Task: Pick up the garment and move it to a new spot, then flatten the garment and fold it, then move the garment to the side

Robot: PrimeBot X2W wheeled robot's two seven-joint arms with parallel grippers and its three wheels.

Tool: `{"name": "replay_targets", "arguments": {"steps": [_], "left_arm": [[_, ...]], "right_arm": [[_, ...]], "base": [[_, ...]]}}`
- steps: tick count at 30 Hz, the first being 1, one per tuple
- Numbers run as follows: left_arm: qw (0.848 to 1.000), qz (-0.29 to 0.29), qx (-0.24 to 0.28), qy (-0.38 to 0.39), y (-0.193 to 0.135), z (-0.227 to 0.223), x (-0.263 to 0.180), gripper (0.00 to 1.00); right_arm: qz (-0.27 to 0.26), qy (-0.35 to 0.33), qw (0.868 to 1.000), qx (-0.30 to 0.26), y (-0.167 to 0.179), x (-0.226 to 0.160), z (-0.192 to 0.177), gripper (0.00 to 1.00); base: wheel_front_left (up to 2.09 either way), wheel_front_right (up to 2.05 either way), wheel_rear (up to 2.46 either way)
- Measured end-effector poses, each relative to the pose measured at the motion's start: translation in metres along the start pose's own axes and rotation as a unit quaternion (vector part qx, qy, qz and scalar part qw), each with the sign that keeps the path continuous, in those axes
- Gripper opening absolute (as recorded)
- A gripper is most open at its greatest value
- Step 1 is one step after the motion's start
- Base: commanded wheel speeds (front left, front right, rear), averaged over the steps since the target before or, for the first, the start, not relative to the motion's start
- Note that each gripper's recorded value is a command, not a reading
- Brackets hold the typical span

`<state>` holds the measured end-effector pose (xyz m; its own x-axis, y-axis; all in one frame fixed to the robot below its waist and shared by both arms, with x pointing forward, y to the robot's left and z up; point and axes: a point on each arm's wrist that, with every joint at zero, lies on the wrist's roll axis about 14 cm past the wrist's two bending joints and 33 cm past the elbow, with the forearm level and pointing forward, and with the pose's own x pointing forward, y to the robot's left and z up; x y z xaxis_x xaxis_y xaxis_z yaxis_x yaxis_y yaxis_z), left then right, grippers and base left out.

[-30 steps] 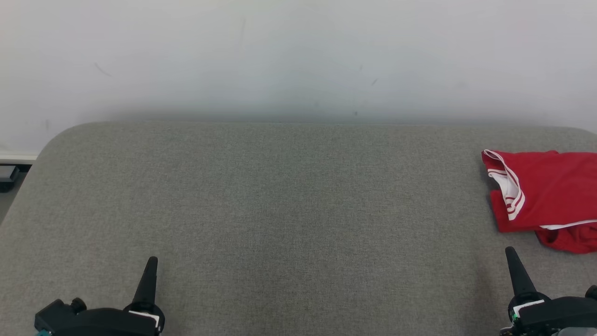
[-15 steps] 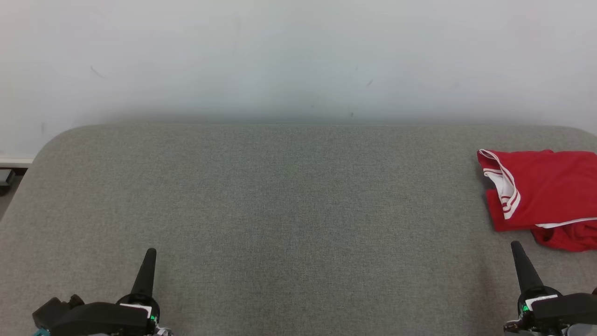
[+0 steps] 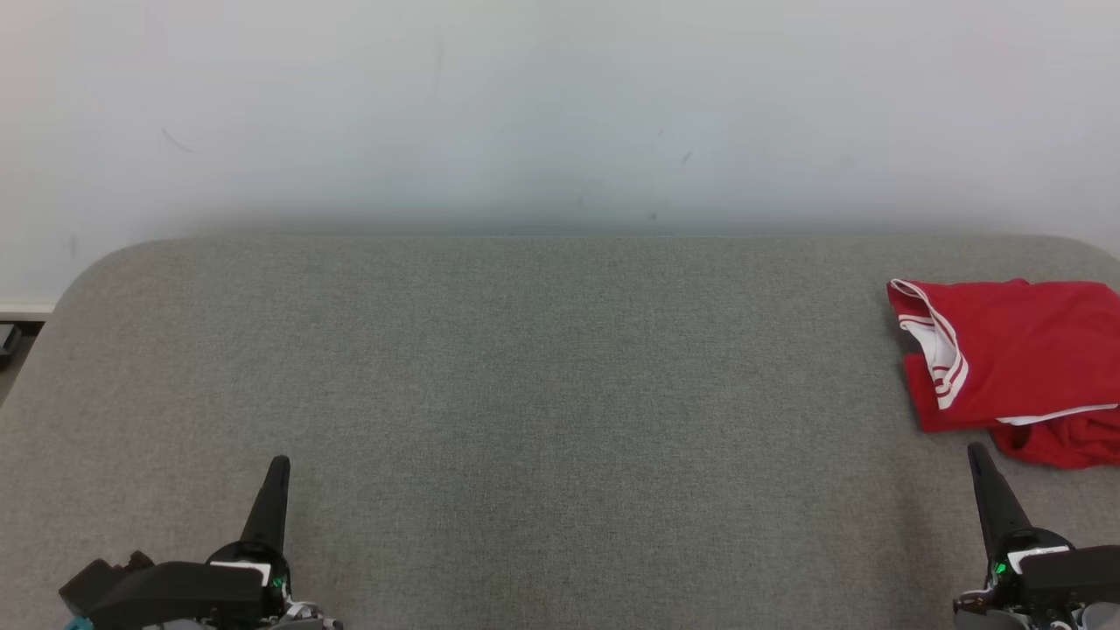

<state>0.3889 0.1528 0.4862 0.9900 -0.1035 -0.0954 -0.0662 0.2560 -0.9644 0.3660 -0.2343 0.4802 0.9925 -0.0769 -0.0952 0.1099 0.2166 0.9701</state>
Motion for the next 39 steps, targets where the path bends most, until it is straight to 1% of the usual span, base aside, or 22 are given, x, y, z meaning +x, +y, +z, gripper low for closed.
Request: {"name": "replay_targets", "arguments": {"steps": [24,39], "left_arm": [[0.996,-0.027,-0.086,-0.003,-0.015,0.0,0.009,0.0],[0.991,-0.041,-0.126,-0.003,-0.022,0.0,0.012,0.0]], "right_arm": [[0.025,-0.013,0.996,0.08,0.011,-0.002,0.014,0.0],[0.041,-0.02,0.992,0.116,0.017,-0.004,0.022,0.0]], "base": [[0.0,0.0,0.0],[0.0,0.0,0.0]]}}
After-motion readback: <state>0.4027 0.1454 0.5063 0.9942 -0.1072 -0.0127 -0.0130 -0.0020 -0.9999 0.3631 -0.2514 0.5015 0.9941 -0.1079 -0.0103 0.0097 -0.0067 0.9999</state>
